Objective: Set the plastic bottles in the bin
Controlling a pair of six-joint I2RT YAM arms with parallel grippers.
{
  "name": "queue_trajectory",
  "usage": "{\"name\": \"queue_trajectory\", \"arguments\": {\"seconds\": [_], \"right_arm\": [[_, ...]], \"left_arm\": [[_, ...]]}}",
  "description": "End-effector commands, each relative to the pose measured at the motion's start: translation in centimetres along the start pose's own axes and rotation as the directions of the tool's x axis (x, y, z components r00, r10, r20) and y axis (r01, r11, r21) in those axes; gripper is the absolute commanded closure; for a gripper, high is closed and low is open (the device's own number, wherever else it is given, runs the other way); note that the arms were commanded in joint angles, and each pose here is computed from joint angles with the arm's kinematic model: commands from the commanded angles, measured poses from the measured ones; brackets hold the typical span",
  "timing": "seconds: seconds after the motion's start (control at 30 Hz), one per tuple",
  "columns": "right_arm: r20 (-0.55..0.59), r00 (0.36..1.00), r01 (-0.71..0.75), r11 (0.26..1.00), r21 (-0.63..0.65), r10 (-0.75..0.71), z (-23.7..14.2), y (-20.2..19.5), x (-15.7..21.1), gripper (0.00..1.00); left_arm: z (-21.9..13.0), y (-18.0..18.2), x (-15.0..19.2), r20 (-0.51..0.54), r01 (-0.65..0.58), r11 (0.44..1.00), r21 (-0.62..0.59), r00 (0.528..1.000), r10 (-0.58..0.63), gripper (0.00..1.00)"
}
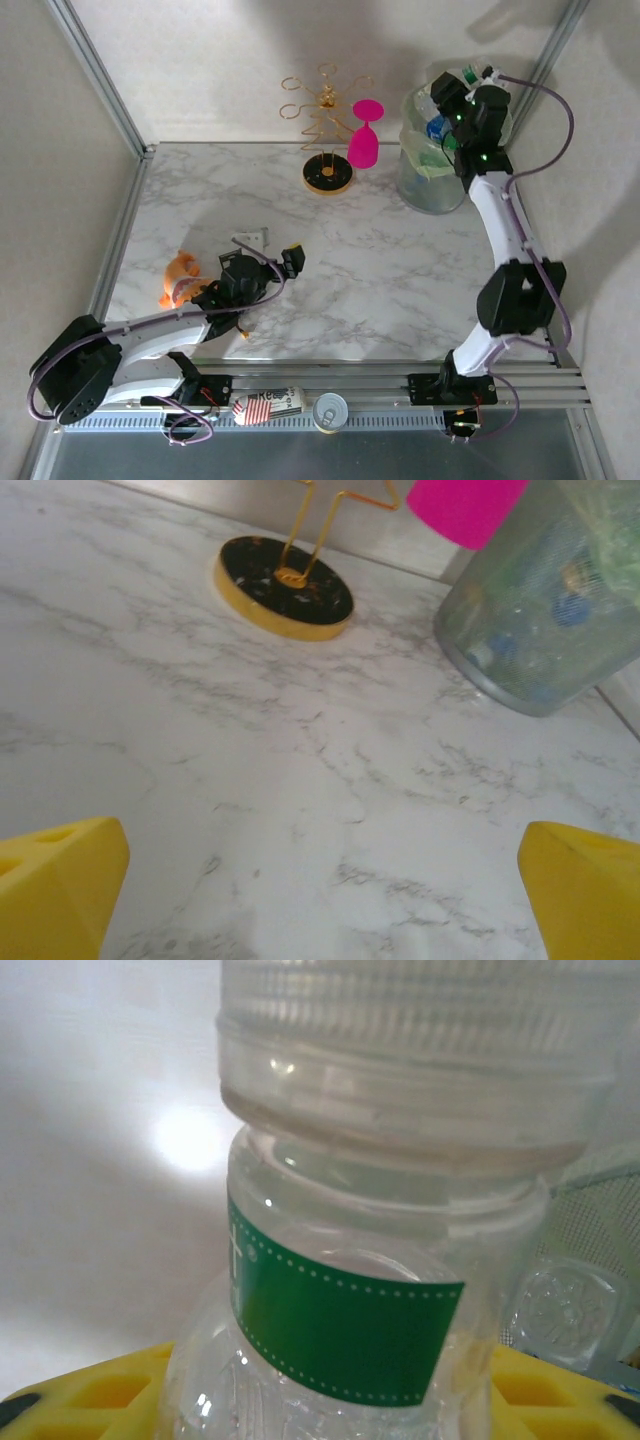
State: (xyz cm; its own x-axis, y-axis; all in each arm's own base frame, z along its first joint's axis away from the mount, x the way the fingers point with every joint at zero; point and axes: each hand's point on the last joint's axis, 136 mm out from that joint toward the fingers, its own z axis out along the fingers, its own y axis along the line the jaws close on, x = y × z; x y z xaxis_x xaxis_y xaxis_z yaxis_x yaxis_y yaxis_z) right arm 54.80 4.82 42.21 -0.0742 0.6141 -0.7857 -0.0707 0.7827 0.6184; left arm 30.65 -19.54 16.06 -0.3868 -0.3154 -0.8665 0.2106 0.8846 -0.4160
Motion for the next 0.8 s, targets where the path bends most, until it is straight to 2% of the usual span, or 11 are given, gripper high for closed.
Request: {"name": "queue_trajectory", "arguments": {"seconds": [0.0, 0.2, 0.37, 0.43, 0.67, 0.77], "right_arm": [[0.041, 0.996, -0.075, 0.997, 0.018, 0.074, 2.5, -0.3, -1.0, 0.53], [-0.02, 0.995, -0.093, 0.992, 0.083, 0.095, 6.5, -2.9, 1.9, 0.53], [-0.043, 0.992, -0.113, 0.987, 0.114, 0.118, 7.2, -4.2, 3.4, 0.51], [-0.046, 0.992, -0.112, 0.986, 0.123, 0.119, 7.3, -4.5, 3.5, 0.48], [-0.058, 0.991, -0.115, 0.982, 0.147, 0.124, 6.7, -4.6, 3.5, 0.28], [-0.042, 0.991, -0.116, 0.983, 0.143, 0.123, 5.9, -4.3, 2.9, 0.25]], "left_arm": [[-0.9, 1.5, -0.6, 0.05, 0.055, 0.998, -0.026, 0.997, -0.054, 0.0], [-2.1, 3.8, -0.9, 0.089, 0.092, 0.993, -0.074, 0.992, -0.086, 0.0], [-2.7, 5.1, -1.4, 0.12, 0.126, 0.988, -0.093, 0.986, -0.114, 0.0], [-2.7, 5.4, -1.6, 0.128, 0.135, 0.986, -0.097, 0.984, -0.122, 0.0], [-2.6, 5.5, -1.7, 0.128, 0.147, 0.985, -0.091, 0.983, -0.134, 0.0], [-2.5, 5.4, -1.8, 0.129, 0.154, 0.984, -0.087, 0.981, -0.142, 0.0]]}}
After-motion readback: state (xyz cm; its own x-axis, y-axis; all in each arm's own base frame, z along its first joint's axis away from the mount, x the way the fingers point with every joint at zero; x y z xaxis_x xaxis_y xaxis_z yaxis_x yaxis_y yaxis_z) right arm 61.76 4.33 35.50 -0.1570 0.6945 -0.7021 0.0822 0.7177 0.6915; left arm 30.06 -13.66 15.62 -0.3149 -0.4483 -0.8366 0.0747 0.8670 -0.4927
